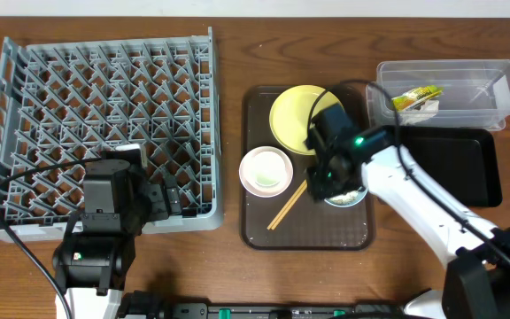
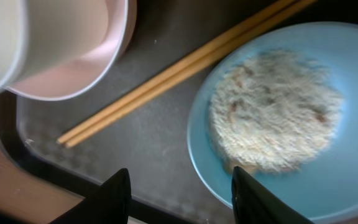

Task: Sort waste into correct bins and load items into the dishwasher rack
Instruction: 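Grasp the rim of the light-blue rice bowl with the right gripper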

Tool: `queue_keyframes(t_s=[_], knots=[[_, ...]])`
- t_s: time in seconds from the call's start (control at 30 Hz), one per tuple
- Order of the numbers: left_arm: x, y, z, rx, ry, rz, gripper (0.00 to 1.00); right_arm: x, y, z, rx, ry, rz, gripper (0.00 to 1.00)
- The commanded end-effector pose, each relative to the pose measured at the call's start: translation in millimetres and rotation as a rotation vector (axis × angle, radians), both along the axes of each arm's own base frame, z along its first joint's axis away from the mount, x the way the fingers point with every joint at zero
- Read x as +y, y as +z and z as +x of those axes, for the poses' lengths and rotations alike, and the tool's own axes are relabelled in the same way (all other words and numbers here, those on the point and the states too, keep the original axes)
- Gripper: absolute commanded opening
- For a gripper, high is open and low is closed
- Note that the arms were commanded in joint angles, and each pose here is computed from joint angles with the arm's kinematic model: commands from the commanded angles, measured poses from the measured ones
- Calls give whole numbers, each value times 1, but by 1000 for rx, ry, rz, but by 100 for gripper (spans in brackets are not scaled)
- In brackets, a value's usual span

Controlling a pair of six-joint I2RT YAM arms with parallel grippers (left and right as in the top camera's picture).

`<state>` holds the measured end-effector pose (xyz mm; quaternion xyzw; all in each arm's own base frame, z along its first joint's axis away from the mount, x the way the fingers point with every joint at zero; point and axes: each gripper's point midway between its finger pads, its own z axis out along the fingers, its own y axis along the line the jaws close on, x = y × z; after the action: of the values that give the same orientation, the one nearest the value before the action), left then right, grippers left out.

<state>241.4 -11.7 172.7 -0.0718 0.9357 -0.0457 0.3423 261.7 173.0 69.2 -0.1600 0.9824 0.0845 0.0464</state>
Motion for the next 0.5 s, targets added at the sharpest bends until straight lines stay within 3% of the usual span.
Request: queue_keyframes(t_s=[0.0, 0.13, 0.27, 0.47], knots=[[-1, 8, 2, -17, -1, -6, 93, -9, -20, -5, -25, -43, -89, 47], [-1, 8, 2, -17, -1, -6, 93, -9, -35, -7, -51, -50, -95, 41], [-1, 8, 2, -17, 0, -6, 93, -10, -43, -8, -59, -49, -91, 26], [-1, 7, 2, -14, -1, -6, 93, -13, -52, -12, -59, -49, -92, 24]])
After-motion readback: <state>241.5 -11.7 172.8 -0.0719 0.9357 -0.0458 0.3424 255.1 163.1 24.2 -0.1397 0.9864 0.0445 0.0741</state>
